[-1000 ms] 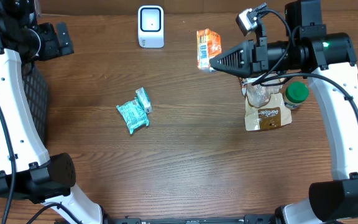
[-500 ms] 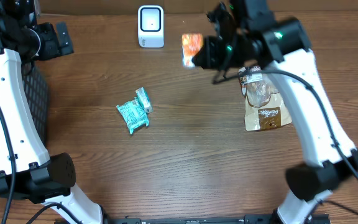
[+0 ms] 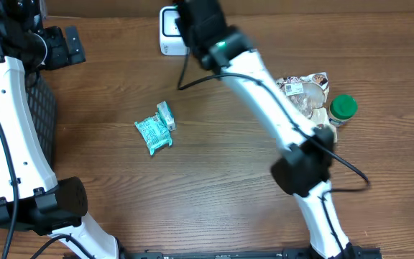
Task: Scan the item barcode
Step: 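Hold the orange pack in front of the scanner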
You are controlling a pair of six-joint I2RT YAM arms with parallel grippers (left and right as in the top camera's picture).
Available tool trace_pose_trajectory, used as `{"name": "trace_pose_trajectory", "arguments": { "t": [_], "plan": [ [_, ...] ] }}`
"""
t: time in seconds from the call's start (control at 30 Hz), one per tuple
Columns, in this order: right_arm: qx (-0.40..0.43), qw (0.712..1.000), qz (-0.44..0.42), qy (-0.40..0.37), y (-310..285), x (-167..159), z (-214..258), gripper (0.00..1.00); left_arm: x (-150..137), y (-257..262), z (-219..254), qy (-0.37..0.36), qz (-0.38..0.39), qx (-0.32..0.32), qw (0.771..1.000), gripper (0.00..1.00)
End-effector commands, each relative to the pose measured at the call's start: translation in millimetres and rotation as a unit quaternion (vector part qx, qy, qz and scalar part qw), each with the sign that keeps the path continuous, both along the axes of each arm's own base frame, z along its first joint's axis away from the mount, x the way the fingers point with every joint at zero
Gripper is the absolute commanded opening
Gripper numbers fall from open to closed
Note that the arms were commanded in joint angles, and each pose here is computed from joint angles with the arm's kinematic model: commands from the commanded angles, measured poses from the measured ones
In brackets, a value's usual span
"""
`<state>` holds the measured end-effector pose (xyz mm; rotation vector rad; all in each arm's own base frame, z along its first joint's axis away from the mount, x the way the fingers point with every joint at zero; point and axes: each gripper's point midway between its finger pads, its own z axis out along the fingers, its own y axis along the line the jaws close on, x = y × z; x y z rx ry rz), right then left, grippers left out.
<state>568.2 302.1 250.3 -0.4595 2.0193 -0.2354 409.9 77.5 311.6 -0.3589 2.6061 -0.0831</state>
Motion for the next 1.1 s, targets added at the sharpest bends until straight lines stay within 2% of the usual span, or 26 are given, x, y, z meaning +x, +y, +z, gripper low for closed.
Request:
{"name": "trace_pose_trajectory", "arguments": {
  "t": [0.0, 0.17, 0.3, 0.4, 0.53, 1.07],
  "plan": [
    [-0.21, 0.977, 0.027, -0.028, -9, 23, -26, 0.04, -1, -3, 8, -0.012, -0.01, 0.001, 1.0, 0.99],
    [-0.29, 0.953, 0.069, -0.058, 9, 47, -60, 0.04, -2, -3, 8, -0.012, -0.01, 0.001, 1.0, 1.0],
    [-0.301, 0.946, 0.091, -0.081, 23, 59, -81, 0.04, -2, -3, 8, -0.012, -0.01, 0.001, 1.0, 0.99],
    [-0.317, 0.935, 0.135, -0.08, 36, 60, -98, 0.04, -1, -3, 8, -0.012, -0.01, 0.001, 1.0, 1.0],
    [-0.342, 0.924, 0.154, -0.081, 40, 62, -111, 0.04, -1, -3, 8, -0.012, -0.01, 0.001, 1.0, 0.99],
    [-0.335, 0.926, 0.153, -0.086, 42, 63, -110, 0.04, -2, -3, 8, -0.012, -0.01, 0.001, 1.0, 1.0]
  ]
}}
